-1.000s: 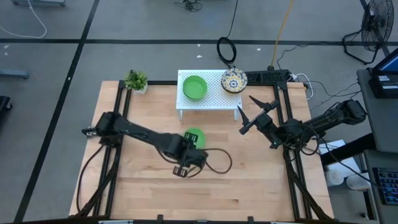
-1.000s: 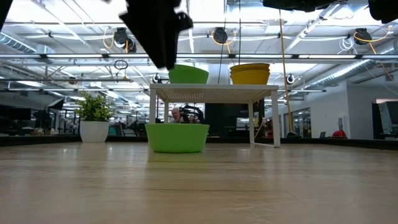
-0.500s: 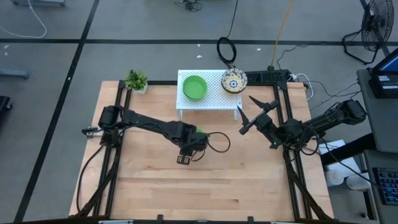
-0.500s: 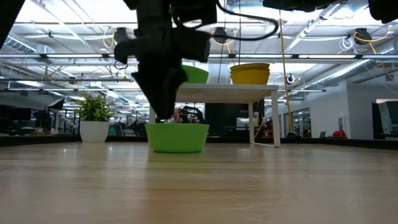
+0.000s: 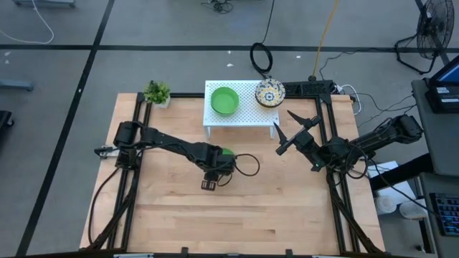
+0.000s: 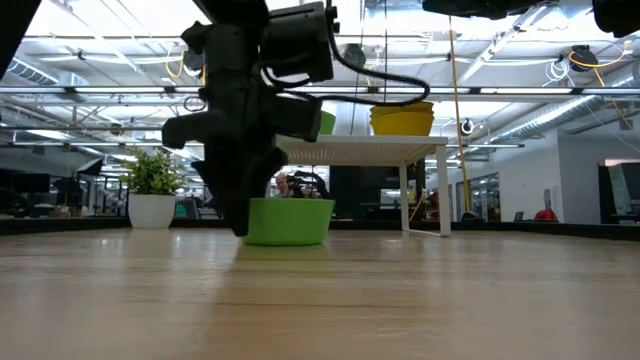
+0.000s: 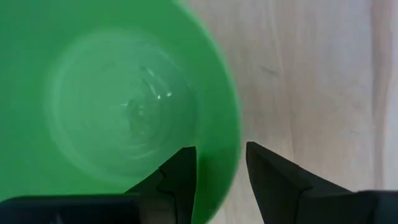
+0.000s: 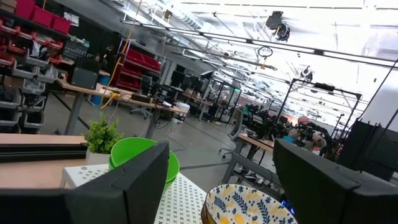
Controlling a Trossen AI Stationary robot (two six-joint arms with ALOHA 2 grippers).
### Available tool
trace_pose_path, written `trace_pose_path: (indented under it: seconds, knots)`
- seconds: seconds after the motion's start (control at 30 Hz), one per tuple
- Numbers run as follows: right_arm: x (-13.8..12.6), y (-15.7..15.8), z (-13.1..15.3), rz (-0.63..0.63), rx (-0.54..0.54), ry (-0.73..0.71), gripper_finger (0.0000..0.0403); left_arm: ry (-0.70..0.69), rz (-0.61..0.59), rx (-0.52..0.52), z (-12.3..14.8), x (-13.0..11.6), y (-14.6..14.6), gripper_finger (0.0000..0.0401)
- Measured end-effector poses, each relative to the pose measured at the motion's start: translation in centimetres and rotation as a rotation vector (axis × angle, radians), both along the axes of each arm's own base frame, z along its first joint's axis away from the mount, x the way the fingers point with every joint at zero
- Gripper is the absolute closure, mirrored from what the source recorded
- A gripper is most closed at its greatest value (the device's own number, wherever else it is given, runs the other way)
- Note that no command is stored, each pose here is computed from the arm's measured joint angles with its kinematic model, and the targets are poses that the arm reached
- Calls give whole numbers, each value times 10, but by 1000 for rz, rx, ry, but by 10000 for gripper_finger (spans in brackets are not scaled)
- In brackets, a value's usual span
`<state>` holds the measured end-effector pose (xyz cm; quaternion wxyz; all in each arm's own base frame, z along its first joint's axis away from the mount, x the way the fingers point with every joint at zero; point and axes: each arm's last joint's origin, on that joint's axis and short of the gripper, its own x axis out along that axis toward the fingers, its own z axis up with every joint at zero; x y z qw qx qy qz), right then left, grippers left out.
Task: Pick & Place Mini bowls
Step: Stack the green bowl on top of the green bowls on the shelf
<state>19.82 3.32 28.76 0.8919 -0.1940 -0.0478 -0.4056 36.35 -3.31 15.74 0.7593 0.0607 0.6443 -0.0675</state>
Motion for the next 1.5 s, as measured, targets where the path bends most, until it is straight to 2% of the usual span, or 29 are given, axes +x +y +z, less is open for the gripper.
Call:
trace_pose_path:
  seconds: [0.2, 0.87, 0.97, 1.03, 1.17, 1.23, 1.5]
  knots:
    - [0, 0, 0, 0, 0, 0, 129, 0, 17, -3, -8, -3, 0, 256]
    - [0, 0, 0, 1, 0, -1, 129, -9, 26, -1, -8, -3, 0, 256]
    - [0, 0, 0, 0, 0, 0, 129, 25, 43, 7, -5, -4, 1, 266]
    - [0, 0, 0, 0, 1, 0, 129, 66, 64, 8, 5, -6, -1, 293]
    - [0, 0, 0, 0, 1, -1, 129, 136, 153, 5, 35, -4, -3, 383]
    - [0, 0, 0, 0, 1, -1, 129, 144, 208, 29, 51, -2, -3, 389]
    - [0, 0, 0, -2, 2, -1, 129, 41, 143, 218, 136, 3, -19, 396]
